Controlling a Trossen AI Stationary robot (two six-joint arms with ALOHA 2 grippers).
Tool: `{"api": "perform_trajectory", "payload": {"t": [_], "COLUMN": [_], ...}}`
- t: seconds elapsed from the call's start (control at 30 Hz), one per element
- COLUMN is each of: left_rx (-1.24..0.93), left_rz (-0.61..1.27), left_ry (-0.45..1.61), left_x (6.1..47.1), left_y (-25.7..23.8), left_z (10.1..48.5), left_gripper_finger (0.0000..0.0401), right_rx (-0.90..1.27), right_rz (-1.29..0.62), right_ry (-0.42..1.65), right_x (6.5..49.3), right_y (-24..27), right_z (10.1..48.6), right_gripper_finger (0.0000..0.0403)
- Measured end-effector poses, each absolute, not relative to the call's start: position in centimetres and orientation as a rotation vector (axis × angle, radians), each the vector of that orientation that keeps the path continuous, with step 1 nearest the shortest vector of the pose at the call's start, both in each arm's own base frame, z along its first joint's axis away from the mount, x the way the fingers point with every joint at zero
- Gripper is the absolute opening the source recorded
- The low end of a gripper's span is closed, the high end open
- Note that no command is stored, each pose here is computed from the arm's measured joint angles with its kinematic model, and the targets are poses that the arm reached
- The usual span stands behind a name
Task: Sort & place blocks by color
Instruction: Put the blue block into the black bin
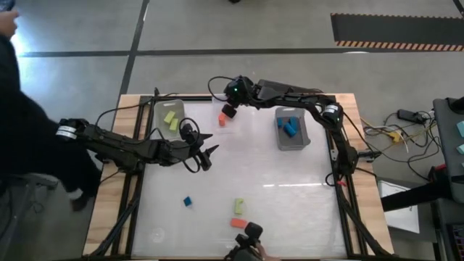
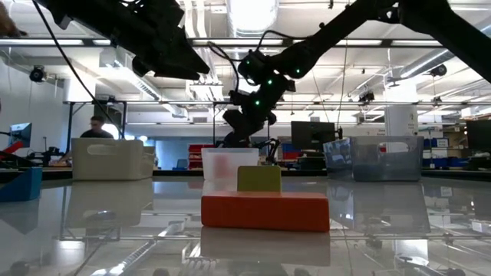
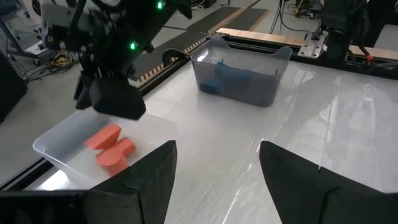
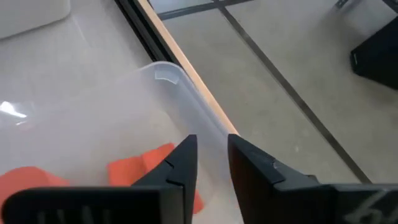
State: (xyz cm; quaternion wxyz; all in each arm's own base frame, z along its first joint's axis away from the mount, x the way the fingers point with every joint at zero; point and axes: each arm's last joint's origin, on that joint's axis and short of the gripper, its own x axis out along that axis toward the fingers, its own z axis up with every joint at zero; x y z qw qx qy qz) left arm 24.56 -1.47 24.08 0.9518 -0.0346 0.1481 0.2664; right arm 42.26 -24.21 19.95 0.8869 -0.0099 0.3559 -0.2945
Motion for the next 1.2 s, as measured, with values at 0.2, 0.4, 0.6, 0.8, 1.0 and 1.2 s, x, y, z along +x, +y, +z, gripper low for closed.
{"api": "perform_trajectory", "payload": {"t": [0.2,0.4,0.6,0.8,1.0,1.2], "left_rx": [-0.084,-0.138,-0.198,-0.231,-0.27,-0.318], "left_rz": [0.543,0.546,0.539,0.507,0.477,0.457], "left_ry": [0.297,0.283,0.268,0.261,0.255,0.246], "left_x": [24.6,24.6,24.5,24.5,24.4,24.3], "left_y": [-1.5,-1.6,-1.9,-2.8,-3.6,-4.3], "left_z": [24.1,24.1,24.1,24.1,24.1,24.1], "left_gripper_finger": [0.0215,0.0215,0.0215,0.0215,0.0215,0.0215], "right_rx": [-0.001,0.004,-0.025,-0.012,0.002,0.013], "right_rz": [-0.606,-0.539,-0.435,-0.356,-0.274,-0.193], "right_ry": [0.751,0.798,0.805,0.792,0.745,0.625], "right_x": [41.4,40.5,39.7,37.5,34.5,31.9], "right_y": [-23.1,-19.1,-13.4,-8.1,-3.6,-0.2], "right_z": [22.5,25.8,26.7,26.5,25.7,25.1], "right_gripper_finger": [0.0104,0.0107,0.0094,0.008,0.0075,0.0076]}}
